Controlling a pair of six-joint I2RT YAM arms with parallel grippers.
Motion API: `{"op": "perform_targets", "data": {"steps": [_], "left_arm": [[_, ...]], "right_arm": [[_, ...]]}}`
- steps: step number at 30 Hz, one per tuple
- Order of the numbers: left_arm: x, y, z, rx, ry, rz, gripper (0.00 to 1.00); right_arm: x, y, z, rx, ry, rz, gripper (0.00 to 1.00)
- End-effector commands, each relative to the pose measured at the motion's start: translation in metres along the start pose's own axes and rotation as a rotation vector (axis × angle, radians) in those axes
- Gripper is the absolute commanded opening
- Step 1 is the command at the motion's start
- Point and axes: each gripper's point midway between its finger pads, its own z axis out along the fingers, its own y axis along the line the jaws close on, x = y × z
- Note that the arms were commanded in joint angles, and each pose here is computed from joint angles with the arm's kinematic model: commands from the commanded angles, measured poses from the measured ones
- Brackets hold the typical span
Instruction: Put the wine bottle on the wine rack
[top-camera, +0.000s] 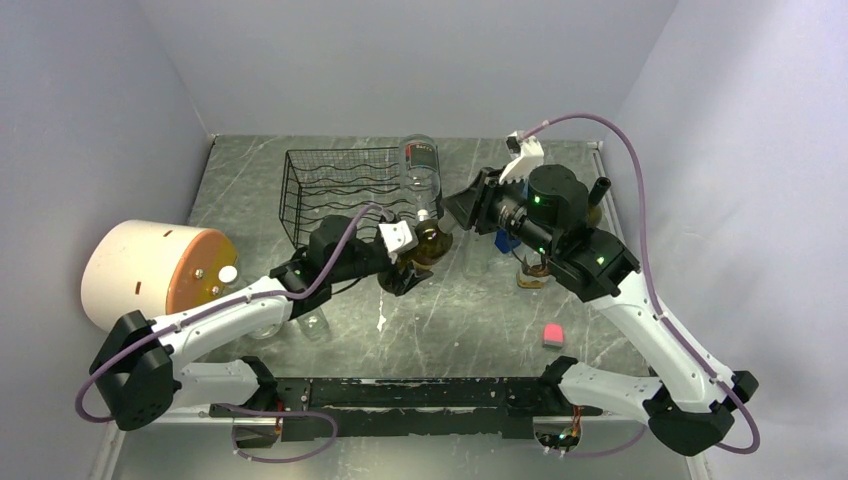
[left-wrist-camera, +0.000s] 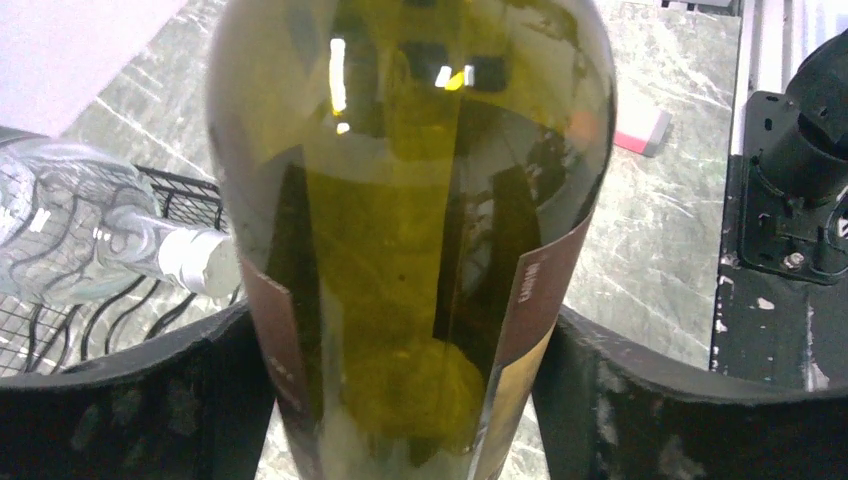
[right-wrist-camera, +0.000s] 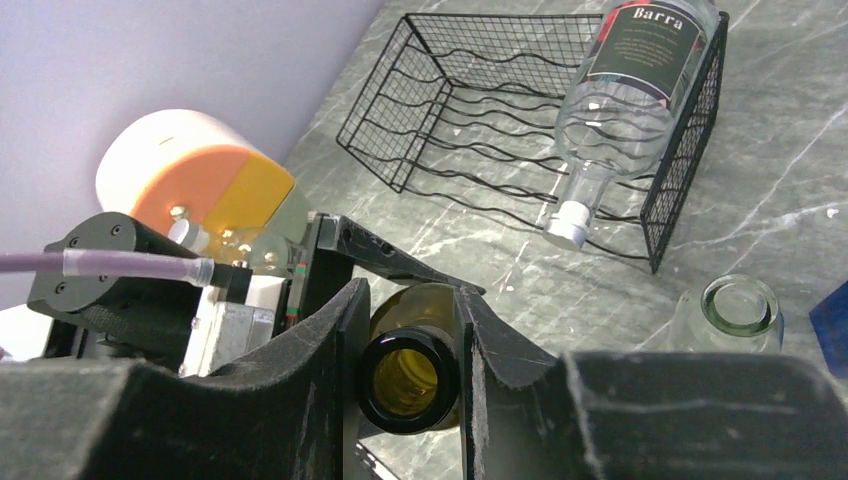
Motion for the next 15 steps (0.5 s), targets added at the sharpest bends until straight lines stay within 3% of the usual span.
{"op": "perform_targets", "data": {"steps": [1,2,3,4,6,8,11,15], "left_arm": [[-0.022,-0.003,0.003,0.036,-0.092,0.091,0.71],[-0.026,-0.004,0.002,0.037,-0.107,0.107,0.57],[-0.029,-0.005,0.001,0.047,-0.112,0.125,0.16],[-0.031,-0.003,0.000,0.045,-0.105,0.158,0.08],[-0.037,0.006,-0.002,0.015,-0.078,0.225,0.07],[-0.042,0.015,-0.005,-0.020,-0.068,0.300,0.07],[-0.054,0.032,-0.013,-0.099,-0.059,0.413,0.07],[-0.071,0.050,-0.015,-0.147,-0.027,0.646,0.07]], "right_arm": [[-0.052,0.040,-0.026,-0.162,-0.163,0.056,0.00],[-0.050,0.040,-0.027,-0.163,-0.157,0.054,0.00],[-0.047,0.041,-0.027,-0.167,-0.143,0.045,0.00],[-0.042,0.041,-0.026,-0.176,-0.118,0.022,0.11],[-0.027,0.032,-0.027,-0.144,-0.061,-0.027,0.42],[-0.020,0.018,-0.033,-0.087,-0.046,-0.065,0.63],[-0.013,0.005,-0.044,-0.040,-0.027,-0.120,0.77],[-0.003,-0.002,-0.056,-0.032,0.020,-0.193,0.81]]}}
